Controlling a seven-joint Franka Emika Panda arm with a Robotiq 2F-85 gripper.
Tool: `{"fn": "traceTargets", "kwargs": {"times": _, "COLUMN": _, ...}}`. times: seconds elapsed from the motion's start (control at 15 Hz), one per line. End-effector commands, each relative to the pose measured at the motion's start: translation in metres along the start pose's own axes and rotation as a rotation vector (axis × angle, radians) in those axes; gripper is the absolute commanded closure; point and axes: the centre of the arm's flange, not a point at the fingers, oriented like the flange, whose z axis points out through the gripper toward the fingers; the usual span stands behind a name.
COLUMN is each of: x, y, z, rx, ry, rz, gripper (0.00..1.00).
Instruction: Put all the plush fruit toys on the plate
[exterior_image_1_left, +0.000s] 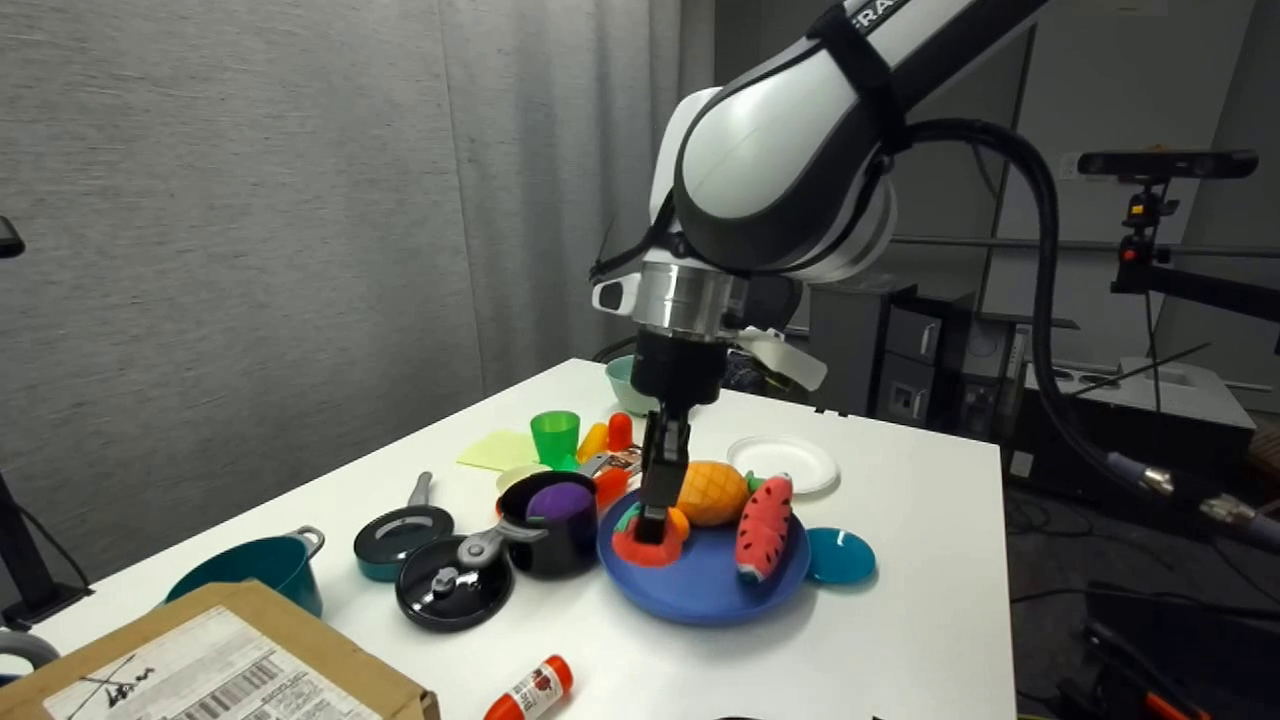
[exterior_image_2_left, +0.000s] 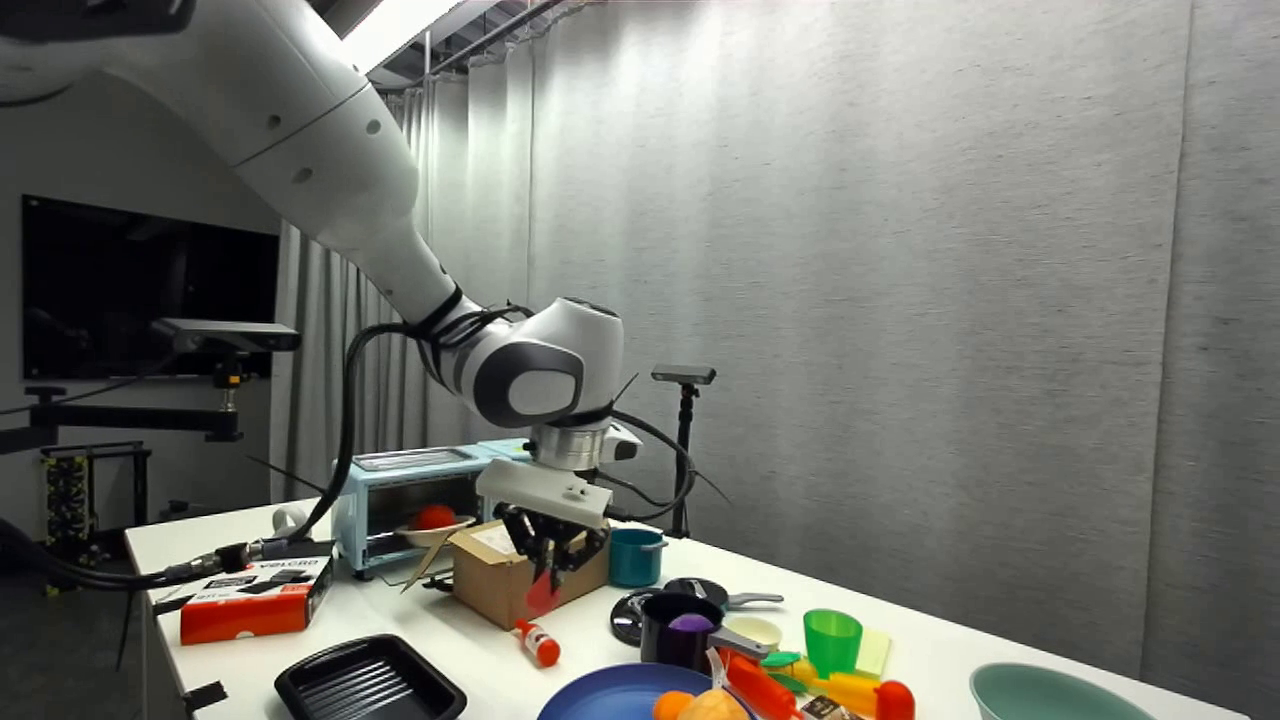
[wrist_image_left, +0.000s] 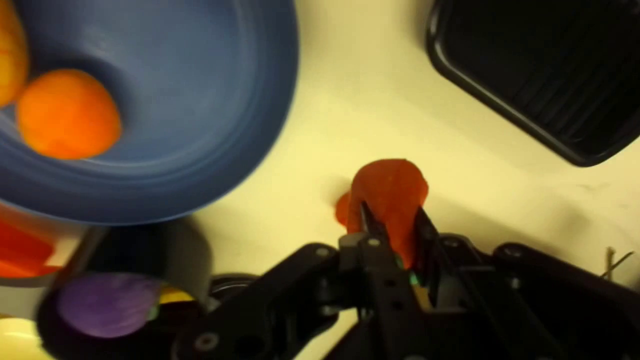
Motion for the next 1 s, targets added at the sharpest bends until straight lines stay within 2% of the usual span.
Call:
{"fn": "traceTargets", "kwargs": {"times": 0.0, "x": -0.021, "y": 0.057, "z": 0.001, "rx": -0.105, "ry": 0.055, "rz": 0.170, "gripper": 0.96}}
{"fn": "traceTargets", "kwargs": {"times": 0.27, "x": -0.039, "y": 0.107, "z": 0.022, "rx": -0.229, "ry": 0.078, "rz": 0.370, "gripper": 0.96}}
{"fn": "traceTargets", "kwargs": {"times": 0.33, "x": -0.041, "y": 0.113, "z": 0.029, "rx": -0.259, "ry": 0.071, "rz": 0.419, "gripper": 0.59}}
{"fn": "traceTargets", "kwargs": {"times": 0.47, "x": -0.045, "y": 0.119, "z": 0.047, "rx": -0.309, "ry": 0.038, "rz": 0.519, "gripper": 0.51}}
{"fn": "traceTargets", "kwargs": {"times": 0.6, "x": -0.049, "y": 0.121, "z": 0.065, "rx": -0.352, "ry": -0.022, "rz": 0.610, "gripper": 0.35}}
{"fn": "traceTargets", "kwargs": {"times": 0.87, "x": -0.040, "y": 0.105, "z": 0.091, "rx": -0.393, "ry": -0.085, "rz": 0.684, "gripper": 0.05}}
{"fn": "traceTargets", "kwargs": {"times": 0.93, "x": -0.038, "y": 0.100, "z": 0.096, "rx": -0.397, "ry": -0.097, "rz": 0.696, "gripper": 0.01}}
